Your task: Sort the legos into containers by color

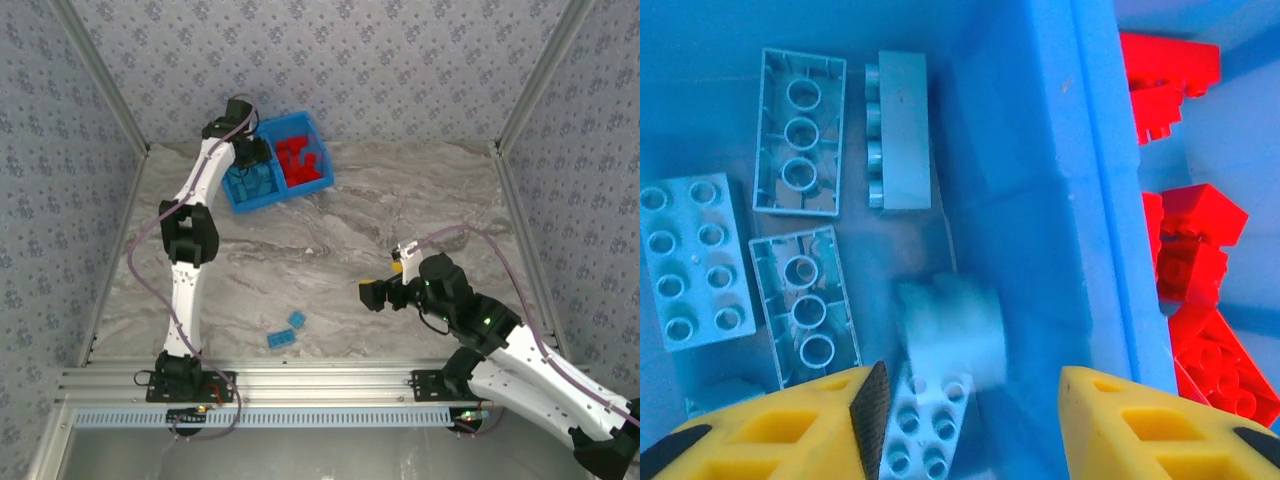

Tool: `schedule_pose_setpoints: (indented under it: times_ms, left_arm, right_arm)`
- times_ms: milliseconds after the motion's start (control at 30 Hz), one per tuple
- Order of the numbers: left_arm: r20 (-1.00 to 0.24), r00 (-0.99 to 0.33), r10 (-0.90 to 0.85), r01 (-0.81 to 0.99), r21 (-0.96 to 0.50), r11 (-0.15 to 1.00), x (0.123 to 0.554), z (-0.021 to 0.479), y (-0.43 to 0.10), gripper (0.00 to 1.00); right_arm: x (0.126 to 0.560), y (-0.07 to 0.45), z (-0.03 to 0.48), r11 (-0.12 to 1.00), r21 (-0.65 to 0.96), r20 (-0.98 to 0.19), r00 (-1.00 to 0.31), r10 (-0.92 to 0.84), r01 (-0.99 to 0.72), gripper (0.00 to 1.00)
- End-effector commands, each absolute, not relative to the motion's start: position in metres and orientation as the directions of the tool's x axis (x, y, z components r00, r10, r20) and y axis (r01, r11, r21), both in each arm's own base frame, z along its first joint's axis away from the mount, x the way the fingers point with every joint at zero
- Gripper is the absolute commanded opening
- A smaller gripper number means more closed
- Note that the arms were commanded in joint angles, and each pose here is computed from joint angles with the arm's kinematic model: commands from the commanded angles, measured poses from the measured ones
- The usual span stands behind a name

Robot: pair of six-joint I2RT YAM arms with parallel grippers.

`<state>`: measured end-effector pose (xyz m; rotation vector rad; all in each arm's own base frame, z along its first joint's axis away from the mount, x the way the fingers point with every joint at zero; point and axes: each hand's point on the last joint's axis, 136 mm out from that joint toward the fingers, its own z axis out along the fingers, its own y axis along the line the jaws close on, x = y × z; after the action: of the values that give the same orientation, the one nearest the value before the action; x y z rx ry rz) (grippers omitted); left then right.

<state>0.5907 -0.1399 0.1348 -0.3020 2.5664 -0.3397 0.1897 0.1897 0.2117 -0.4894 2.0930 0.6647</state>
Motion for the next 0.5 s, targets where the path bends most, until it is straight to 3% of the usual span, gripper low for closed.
schedule_pose_setpoints:
  times_ms: [0,233,467]
  left_arm:
    - [-0.562,-0.784,-0.264,-0.068,-0.344,0.937,0.574,0.211,-0.149,0.51]
    - [-0.653,-0.709,-0.266,0.017,-0.393,0.919,0.496,0.288,-0.158,0.52]
    - [-0.684,-0.727,-0.057,0.235,-0.326,0.916,0.363,0.262,-0.196,0.56]
  right_arm:
    - [0.193,0.192,0.224,0.782,0.287,-0.840,-0.538,-0.073,-0.554,1.00]
    - [0.197,0.200,0.223,0.775,0.286,-0.839,-0.539,-0.082,-0.564,1.00]
    - [0.208,0.201,0.227,0.785,0.238,-0.874,-0.479,-0.084,-0.572,1.00]
